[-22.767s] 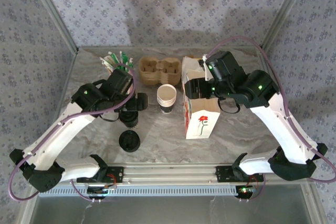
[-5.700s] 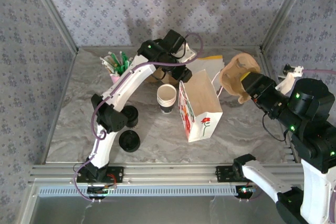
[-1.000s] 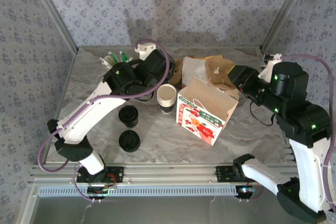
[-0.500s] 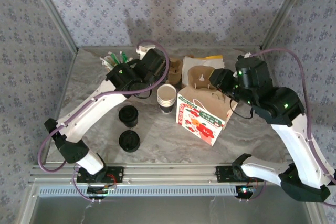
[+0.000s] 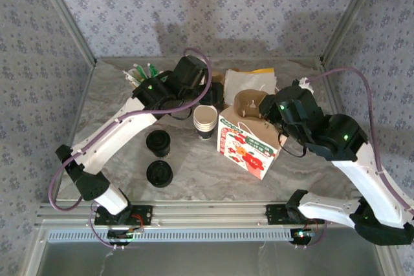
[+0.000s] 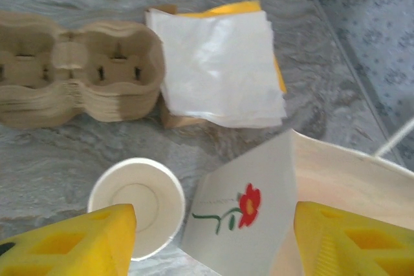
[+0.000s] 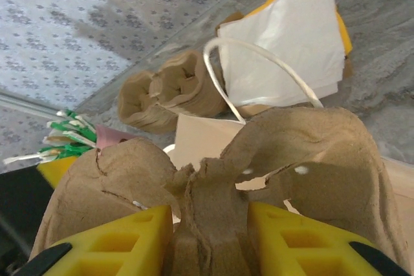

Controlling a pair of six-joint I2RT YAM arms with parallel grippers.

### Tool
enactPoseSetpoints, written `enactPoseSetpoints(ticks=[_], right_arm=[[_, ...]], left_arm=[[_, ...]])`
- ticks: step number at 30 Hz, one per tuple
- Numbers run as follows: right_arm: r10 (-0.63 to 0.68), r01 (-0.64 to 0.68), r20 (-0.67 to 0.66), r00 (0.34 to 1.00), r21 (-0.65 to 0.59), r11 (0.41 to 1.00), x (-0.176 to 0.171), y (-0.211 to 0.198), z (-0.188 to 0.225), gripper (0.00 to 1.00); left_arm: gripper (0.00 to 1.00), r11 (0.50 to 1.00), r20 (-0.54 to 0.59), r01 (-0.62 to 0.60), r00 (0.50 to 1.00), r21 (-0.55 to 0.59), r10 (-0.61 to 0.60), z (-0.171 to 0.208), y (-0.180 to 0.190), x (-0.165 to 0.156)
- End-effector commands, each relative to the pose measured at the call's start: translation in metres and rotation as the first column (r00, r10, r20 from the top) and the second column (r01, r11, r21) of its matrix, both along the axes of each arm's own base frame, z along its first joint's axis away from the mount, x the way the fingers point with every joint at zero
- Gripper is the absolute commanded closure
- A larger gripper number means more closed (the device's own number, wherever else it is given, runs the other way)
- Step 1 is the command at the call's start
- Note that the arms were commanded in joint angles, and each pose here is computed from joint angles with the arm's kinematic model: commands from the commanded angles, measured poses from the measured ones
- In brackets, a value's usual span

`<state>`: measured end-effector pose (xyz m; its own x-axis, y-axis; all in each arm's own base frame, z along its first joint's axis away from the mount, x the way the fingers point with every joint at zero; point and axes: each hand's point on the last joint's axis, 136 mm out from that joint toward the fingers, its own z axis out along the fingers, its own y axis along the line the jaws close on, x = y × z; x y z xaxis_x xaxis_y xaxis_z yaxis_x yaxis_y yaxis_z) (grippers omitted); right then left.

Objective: Pack the takeout coffee

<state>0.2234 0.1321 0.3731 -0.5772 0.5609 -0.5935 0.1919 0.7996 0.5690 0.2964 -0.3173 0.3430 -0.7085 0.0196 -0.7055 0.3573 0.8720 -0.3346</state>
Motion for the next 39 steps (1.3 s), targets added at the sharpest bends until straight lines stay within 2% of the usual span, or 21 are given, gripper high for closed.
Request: enactPoseSetpoints(ticks=[1, 7, 15, 22, 28, 33, 39], right_arm=[[-0.08, 0.08, -0.001, 0.997, -0.01, 0.997, 0.0, -0.012, -0.006, 0.64], [-0.091, 0.091, -0.016, 0.996, -0.033, 0.995, 0.002, -0.011, -0.013, 0.64], [-0.107, 0.105, -0.03, 0.994, -0.052, 0.993, 0.005, -0.011, -0.023, 0.65], [-0.119, 0.117, -0.043, 0.992, -0.056, 0.992, 0.008, -0.011, -0.028, 0.65], [-0.117, 0.112, -0.06, 0.991, -0.072, 0.991, 0.009, -0.012, -0.034, 0.65], [-0.115, 0.108, -0.067, 0.991, -0.104, 0.989, 0.009, -0.017, -0.036, 0.65], [-0.11, 0.099, -0.074, 0.991, -0.139, 0.985, 0.008, -0.026, -0.038, 0.64]], left_arm=[[0.34, 0.991, -0.028, 0.126, 0.991, -0.044, -0.128, -0.007, -0.026, -0.006], [0.32, 0.974, -0.088, 0.223, 0.97, -0.042, -0.226, -0.026, -0.047, -0.012], [0.32, 0.982, -0.114, 0.181, 0.976, -0.059, -0.187, -0.043, -0.051, -0.006], [0.37, 0.978, -0.133, 0.201, 0.969, -0.054, -0.207, -0.059, -0.061, -0.013], [0.54, 0.977, -0.155, 0.21, 0.965, -0.039, -0.214, -0.069, -0.07, -0.016], [0.69, 0.982, -0.146, 0.183, 0.971, -0.049, -0.188, -0.061, -0.072, -0.026], [0.81, 0.992, -0.173, 0.116, 0.977, -0.046, -0.122, -0.059, -0.072, -0.04]])
